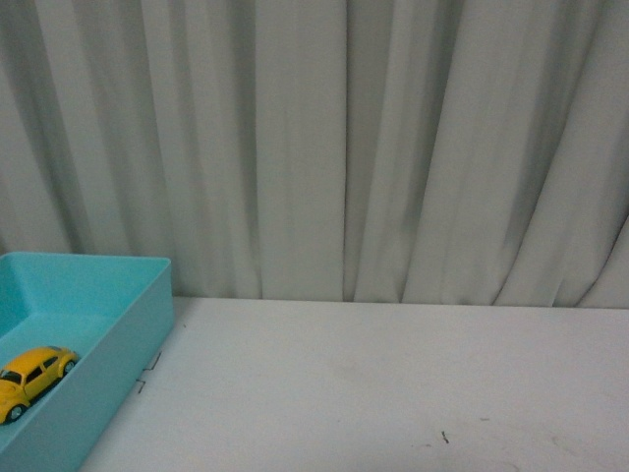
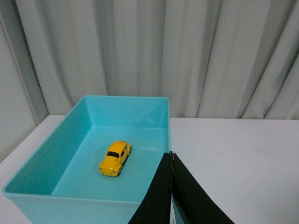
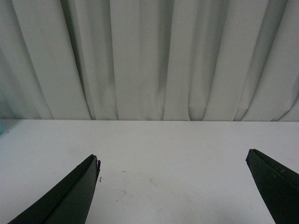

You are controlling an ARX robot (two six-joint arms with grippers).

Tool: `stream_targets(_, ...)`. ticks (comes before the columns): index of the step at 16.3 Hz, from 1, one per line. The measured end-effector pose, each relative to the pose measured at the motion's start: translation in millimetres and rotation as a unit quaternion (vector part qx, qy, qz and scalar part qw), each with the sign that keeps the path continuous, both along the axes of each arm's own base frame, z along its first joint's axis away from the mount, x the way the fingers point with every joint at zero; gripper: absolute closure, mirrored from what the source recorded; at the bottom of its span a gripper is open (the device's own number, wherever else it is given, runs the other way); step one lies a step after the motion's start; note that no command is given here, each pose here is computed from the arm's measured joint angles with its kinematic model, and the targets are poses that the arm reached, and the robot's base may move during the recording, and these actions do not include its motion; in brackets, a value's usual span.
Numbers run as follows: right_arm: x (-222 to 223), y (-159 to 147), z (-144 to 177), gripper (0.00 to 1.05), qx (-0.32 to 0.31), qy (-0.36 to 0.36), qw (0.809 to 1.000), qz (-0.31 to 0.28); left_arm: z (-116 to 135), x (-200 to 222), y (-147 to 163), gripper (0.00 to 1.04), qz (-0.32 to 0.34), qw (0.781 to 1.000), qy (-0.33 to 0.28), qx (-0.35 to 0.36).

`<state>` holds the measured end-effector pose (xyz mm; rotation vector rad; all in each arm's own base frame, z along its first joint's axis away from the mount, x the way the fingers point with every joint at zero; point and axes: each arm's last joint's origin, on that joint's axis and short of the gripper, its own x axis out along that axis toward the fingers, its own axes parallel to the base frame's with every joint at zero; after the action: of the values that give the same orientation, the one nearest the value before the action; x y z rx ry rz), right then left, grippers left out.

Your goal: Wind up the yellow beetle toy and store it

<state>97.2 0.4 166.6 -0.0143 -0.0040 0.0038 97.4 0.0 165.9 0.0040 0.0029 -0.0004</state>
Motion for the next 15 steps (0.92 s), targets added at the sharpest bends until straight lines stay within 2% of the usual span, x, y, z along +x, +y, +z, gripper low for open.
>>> stream_targets(2, 0.0, 0.0, 0.0, 0.06, 0.000, 0.000, 1.000, 0.000, 0.4, 0.0, 0.0, 1.03, 0.000, 1.000, -0.002, 0.000)
stream_targets(3, 0.0, 0.0, 0.0, 0.06, 0.000, 0.000, 1.000, 0.000, 0.4, 0.0, 0.0, 0.96, 0.001, 1.000, -0.002, -0.001)
stream_targets(10, 0.0, 0.0, 0.0, 0.06, 0.000, 0.000, 1.000, 0.000, 0.4, 0.0, 0.0, 0.08, 0.000, 1.000, -0.002, -0.001)
stream_targets(15, 0.0, 0.0, 0.0, 0.06, 0.000, 0.000, 1.000, 0.000, 0.4, 0.0, 0.0, 0.07, 0.000, 1.000, -0.002, 0.000)
